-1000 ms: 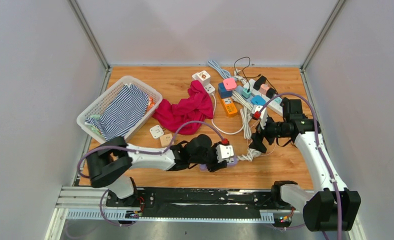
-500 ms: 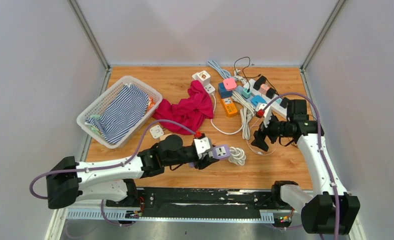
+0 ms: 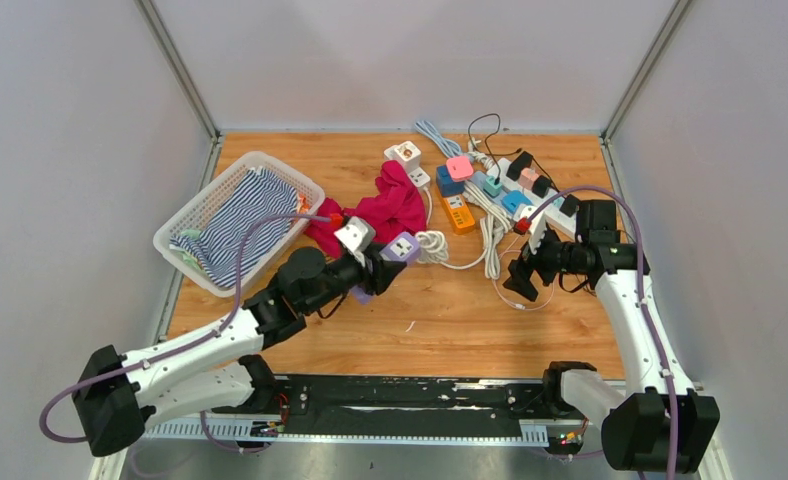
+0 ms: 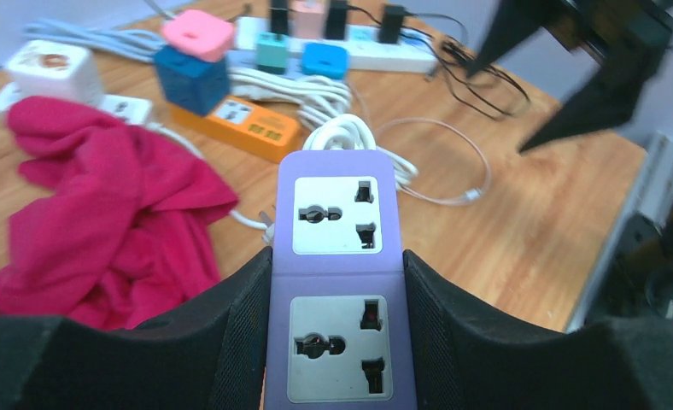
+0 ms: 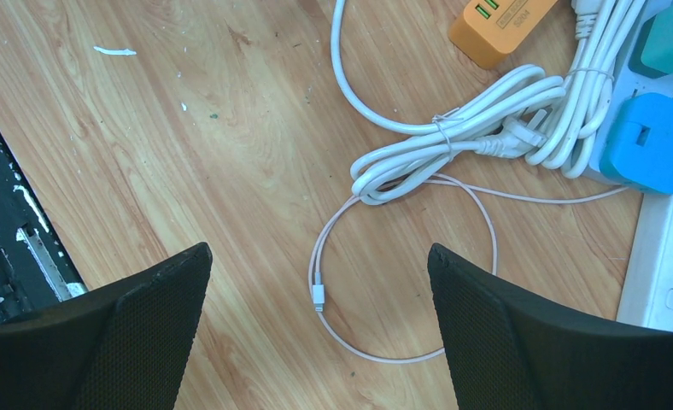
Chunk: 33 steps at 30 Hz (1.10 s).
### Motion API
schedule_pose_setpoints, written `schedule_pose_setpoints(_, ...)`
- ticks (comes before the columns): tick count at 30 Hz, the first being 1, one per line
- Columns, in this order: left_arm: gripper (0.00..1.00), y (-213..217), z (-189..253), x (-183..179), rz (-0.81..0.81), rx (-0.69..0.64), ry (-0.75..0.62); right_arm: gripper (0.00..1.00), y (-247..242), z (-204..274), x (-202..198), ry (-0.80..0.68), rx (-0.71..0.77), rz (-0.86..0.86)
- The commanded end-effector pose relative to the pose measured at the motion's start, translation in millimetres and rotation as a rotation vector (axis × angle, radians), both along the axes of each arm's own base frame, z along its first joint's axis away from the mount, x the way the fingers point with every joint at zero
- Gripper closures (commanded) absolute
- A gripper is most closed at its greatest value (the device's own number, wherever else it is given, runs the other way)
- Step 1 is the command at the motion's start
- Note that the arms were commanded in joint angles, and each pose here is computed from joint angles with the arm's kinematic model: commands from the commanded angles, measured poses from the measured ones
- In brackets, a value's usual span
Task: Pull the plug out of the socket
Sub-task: Pick up the socket from the center of the board, then place the socket at the center of the board.
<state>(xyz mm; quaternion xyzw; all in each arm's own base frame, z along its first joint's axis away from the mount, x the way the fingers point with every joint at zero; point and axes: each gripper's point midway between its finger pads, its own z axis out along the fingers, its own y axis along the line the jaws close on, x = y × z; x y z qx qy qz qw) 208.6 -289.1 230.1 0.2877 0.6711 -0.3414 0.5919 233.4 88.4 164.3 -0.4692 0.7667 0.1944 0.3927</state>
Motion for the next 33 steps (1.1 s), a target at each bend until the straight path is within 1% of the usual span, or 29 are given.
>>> schedule_pose_setpoints(1, 1.0, 21, 79, 38, 0.154, -0.234, -0.034, 0.03, -6, -4, -1, 0.011, -0.001, -0.038)
schedule_pose_setpoints(8, 1.0, 55, 129, 114, 0.343, -0.349, -0.016, 0.03, -5, -5, -1, 0.013, 0.003, -0.033)
schedule_pose_setpoints(11, 1.0, 69, 137, 149, 0.415, -0.354, -0.017, 0.03, -5, -5, -2, 0.013, 0.005, -0.03)
schedule_pose_setpoints(15, 1.0, 87, 134, 196, 0.505, -0.343, -0.002, 0.03, -3, -3, -3, 0.007, 0.014, -0.021)
schedule_pose_setpoints(17, 1.0, 94, 127, 218, 0.54, -0.331, 0.013, 0.03, -2, -3, -4, 0.006, 0.02, -0.014)
schedule_pose_setpoints(23, 1.0, 100, 88, 279, 0.65, -0.23, 0.033, 0.03, -1, -5, -5, 0.011, 0.017, -0.004)
schedule_pose_setpoints(29, 1.0, 113, 31, 326, 0.808, -0.113, 0.072, 0.02, -3, -9, -4, 0.026, 0.009, -0.005)
schedule_pose_setpoints(33, 1.0, 130, -13, 347, 0.937, -0.018, 0.114, 0.02, -5, -14, -1, 0.05, -0.005, -0.016)
